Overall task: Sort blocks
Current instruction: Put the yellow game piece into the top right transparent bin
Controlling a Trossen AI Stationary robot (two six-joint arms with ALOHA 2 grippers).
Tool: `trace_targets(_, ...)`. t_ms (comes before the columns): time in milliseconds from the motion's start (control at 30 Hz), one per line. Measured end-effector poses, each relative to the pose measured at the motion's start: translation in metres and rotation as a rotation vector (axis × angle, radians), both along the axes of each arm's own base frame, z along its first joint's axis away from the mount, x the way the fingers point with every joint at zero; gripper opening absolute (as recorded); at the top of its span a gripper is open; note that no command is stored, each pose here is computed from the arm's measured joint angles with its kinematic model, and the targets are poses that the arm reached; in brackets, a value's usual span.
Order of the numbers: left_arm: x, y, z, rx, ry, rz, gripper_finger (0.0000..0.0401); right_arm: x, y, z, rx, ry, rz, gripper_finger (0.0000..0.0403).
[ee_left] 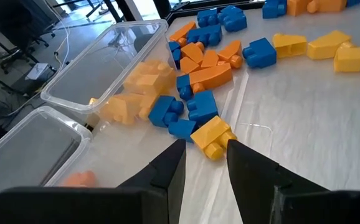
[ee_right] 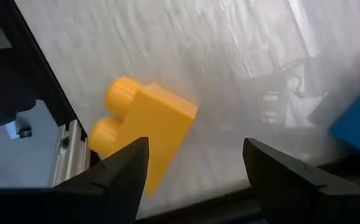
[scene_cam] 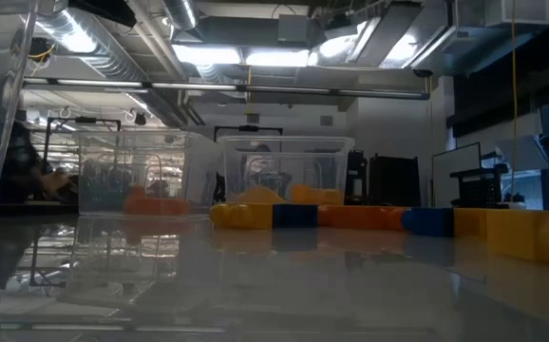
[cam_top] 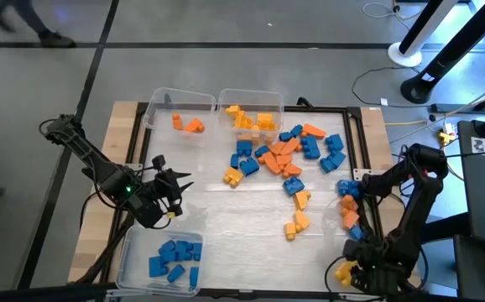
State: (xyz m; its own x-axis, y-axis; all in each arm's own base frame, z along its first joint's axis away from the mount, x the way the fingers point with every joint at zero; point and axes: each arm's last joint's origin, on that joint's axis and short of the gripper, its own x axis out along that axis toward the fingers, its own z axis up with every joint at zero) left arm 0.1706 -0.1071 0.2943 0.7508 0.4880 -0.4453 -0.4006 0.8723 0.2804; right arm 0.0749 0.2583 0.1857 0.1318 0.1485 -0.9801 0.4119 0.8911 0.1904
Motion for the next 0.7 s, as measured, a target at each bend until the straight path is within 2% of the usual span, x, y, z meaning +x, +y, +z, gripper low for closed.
trace_targets(233, -0.0001, 0.0001, 0.0, 0.004, 0.002, -0.002, 0.0107, -0.0051, 0.0034, -0.0085, 0.036, -0.089, 0.031, 0.0259)
trace_targets(700, -0.0001, 0.0001, 0.0001, -0.002, -0.001, 0.001, 0.0107, -0.0051, 0.006, -0.0084, 0.06, -0.08, 0.037, 0.0259)
